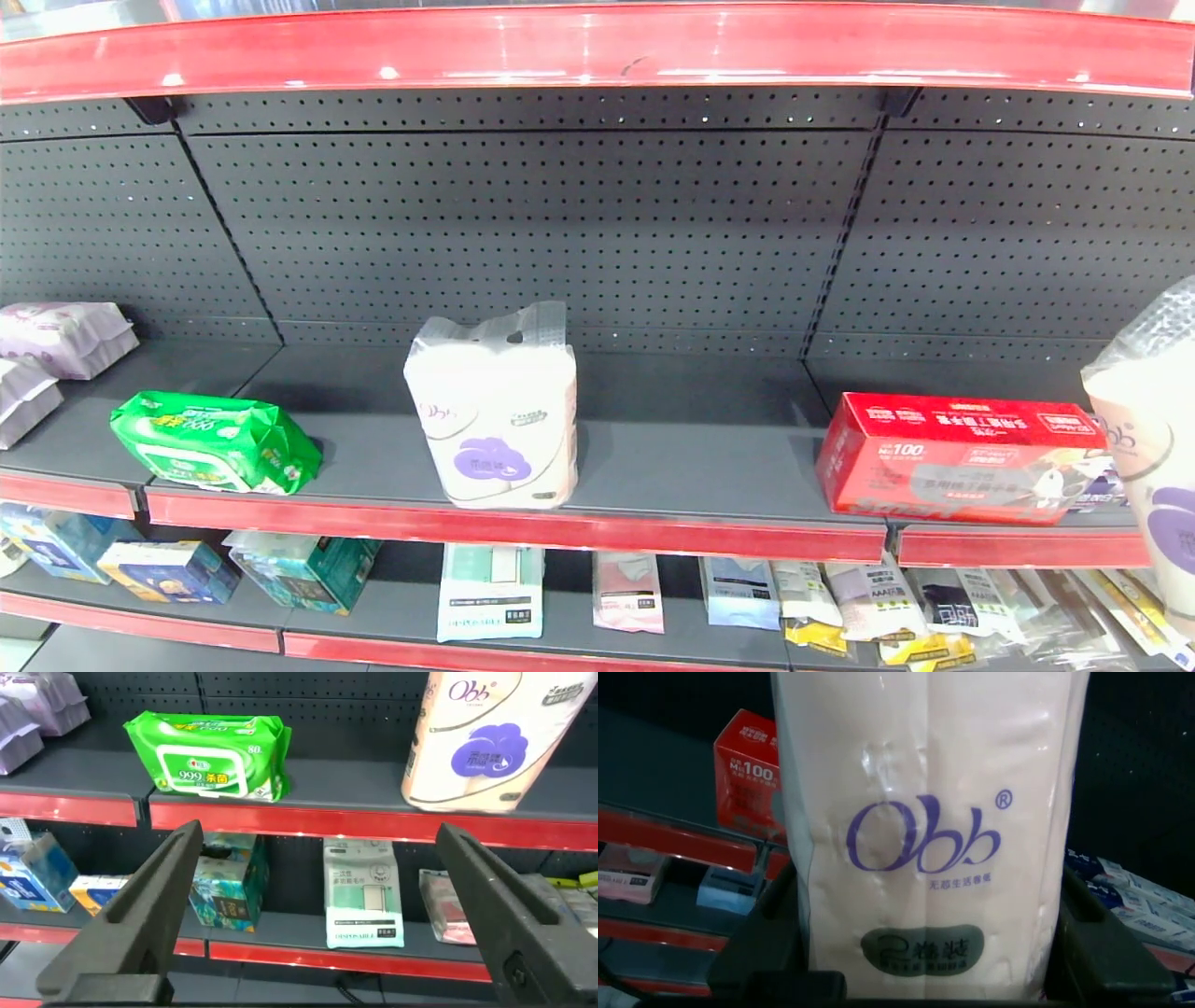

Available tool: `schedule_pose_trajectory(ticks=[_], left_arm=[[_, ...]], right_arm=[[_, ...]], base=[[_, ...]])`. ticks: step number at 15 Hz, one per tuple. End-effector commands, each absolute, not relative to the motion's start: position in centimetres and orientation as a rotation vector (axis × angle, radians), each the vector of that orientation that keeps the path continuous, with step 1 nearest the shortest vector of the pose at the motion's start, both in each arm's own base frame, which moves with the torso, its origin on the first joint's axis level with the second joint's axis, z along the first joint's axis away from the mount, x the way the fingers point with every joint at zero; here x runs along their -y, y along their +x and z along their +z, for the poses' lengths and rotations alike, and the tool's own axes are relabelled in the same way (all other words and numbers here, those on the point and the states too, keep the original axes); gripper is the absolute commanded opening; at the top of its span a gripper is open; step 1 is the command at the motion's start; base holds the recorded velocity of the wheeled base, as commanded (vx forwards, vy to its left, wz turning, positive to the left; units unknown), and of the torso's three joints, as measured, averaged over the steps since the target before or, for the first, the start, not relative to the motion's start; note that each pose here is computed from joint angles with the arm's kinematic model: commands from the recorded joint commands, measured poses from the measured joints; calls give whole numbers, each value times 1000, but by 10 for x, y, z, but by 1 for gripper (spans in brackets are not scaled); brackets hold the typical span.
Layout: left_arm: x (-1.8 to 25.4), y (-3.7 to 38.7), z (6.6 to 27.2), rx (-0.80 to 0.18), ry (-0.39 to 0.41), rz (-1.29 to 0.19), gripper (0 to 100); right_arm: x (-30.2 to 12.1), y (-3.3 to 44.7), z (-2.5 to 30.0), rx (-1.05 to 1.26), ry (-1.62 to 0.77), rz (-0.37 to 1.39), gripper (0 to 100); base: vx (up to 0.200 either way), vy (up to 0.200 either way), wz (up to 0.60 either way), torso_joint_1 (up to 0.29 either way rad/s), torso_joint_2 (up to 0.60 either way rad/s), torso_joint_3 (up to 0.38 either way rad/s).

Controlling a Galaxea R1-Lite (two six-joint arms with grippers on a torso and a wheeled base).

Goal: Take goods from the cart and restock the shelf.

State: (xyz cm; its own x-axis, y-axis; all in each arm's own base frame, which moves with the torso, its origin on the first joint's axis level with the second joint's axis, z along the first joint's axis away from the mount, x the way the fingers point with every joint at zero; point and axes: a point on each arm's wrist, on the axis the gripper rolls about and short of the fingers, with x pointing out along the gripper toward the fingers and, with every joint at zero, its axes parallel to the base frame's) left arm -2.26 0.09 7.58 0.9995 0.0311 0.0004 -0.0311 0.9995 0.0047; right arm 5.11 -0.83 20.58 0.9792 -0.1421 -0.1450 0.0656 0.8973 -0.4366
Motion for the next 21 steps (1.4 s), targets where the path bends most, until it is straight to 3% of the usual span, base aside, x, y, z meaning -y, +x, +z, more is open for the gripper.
schedule_pose_trajectory(ticks=[1,9,18,21], left_arm=[[-1,-22,76,-3,5,32,100],[-1,-22,76,-2,6,31,100],[-1,-22,76,-2,5,31,100],[-1,-22,76,-2,5,32,100]], right_arm=[[9,54,207,-180,-443,-102,0],[8,56,207,-187,-442,-88,0],[8,56,207,-187,-442,-88,0],[8,57,213,-170,-446,-84,0]], base=[[0,0,0,0,0,0],[0,0,0,0,0,0],[0,0,600,4,3,5],[0,0,0,0,0,0]])
